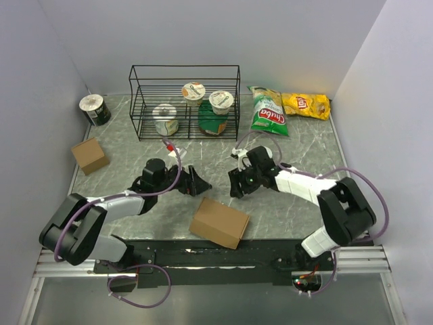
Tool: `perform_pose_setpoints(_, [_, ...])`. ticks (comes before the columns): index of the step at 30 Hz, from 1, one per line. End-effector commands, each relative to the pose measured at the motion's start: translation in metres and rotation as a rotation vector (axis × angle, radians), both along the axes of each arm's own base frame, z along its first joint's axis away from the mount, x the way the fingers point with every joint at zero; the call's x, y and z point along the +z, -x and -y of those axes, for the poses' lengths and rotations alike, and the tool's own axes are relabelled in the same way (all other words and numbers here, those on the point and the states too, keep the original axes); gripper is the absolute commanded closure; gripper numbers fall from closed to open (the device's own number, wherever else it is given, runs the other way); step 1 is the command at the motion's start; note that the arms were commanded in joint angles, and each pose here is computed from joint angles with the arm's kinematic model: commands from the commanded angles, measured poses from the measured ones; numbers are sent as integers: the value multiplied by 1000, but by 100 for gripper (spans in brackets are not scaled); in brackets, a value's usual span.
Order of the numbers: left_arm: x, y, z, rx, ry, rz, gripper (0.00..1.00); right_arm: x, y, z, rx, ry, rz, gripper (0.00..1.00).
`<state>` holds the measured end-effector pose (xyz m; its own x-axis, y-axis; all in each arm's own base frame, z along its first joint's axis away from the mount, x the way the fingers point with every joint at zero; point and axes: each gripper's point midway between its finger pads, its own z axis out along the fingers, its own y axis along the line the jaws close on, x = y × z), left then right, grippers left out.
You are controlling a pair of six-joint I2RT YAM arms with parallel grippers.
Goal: Fold the paper box
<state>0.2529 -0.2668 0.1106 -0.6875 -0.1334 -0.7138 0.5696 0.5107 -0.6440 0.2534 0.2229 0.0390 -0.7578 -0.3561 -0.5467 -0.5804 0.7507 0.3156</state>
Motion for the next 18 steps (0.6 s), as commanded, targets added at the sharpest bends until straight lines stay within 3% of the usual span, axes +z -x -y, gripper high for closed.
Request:
perform_pose_setpoints(1, [36, -23, -13, 69, 147, 47, 4, 47, 12, -20, 153, -157, 135, 20])
perform_pose_setpoints(3, [52, -33, -26, 108, 200, 81, 4, 51, 21, -24, 179, -176, 117, 20])
perform_pose_setpoints(7, [54, -36, -34, 122, 149, 105, 4, 48, 38, -32, 185, -199, 45, 19])
perform_pose_setpoints(11, [54, -34, -48, 158, 109, 122, 4, 57, 58, -34, 224, -121, 154, 12])
perform_pose_setpoints(12, [51, -33, -51, 165, 98, 109, 4, 51, 69, -32, 237, -16, 198, 10])
perform_pose_setpoints(18, [48, -32, -65, 221, 72, 114, 4, 74, 67, -34, 181, 124, 360, 6])
